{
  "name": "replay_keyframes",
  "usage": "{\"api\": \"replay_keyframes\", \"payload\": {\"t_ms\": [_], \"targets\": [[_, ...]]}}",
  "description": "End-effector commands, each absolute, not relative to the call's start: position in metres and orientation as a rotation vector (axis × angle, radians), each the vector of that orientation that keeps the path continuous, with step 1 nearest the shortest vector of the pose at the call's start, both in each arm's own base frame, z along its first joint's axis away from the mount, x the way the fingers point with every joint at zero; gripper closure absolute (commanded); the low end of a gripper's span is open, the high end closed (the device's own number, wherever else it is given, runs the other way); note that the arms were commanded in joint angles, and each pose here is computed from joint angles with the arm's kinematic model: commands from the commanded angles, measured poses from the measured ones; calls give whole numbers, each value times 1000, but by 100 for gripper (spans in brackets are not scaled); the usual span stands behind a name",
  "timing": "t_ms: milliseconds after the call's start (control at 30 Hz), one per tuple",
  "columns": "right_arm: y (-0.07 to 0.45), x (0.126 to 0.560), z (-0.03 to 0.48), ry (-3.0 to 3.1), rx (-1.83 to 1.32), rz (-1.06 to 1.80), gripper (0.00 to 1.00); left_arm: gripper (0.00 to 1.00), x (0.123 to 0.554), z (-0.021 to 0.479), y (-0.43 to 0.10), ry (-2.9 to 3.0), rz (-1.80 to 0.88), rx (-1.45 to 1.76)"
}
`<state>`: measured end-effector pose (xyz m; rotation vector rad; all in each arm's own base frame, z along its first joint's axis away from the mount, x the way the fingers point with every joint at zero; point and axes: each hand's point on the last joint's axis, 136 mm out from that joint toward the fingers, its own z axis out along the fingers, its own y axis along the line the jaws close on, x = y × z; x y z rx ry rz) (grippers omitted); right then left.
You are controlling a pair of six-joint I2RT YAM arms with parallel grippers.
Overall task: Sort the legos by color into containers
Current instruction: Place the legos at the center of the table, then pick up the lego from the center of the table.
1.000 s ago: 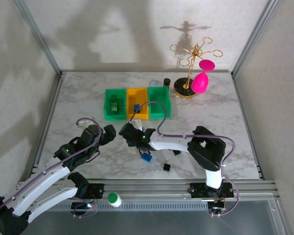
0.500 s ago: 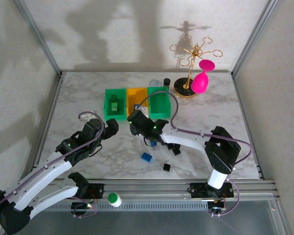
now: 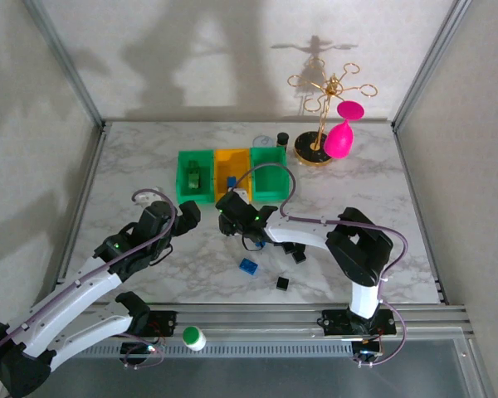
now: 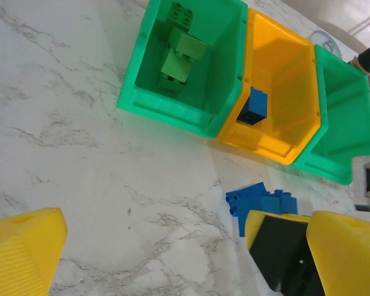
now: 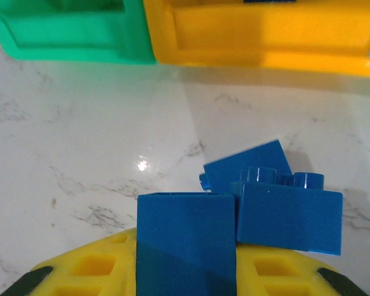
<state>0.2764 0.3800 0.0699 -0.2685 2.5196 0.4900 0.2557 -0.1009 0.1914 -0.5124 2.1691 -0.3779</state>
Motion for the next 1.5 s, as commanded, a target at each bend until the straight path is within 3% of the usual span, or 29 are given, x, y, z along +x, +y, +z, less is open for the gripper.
{"api": "replay_keyframes", "payload": {"t_ms": [0, 267, 633, 867, 1200, 1467], "targets": [[382, 270, 56, 2548, -268, 495, 72, 0, 255, 192, -94, 2153, -345, -517], [375, 263, 48, 2562, -299, 403, 60, 0, 257, 190, -95, 2162, -336, -516], [380, 262, 64, 2524, -316, 410, 63, 0, 256, 192, -92, 2158, -327, -522], [382, 255, 53, 2548, -344, 362, 51, 1, 252, 195, -86, 2143, -325, -530], [385, 260, 57, 2529, -356, 316, 63, 0, 249, 195, -80, 2138, -319, -547], [390, 269, 115, 2431, -336, 443, 66, 1, 256, 199, -82, 2125, -319, -538]]}}
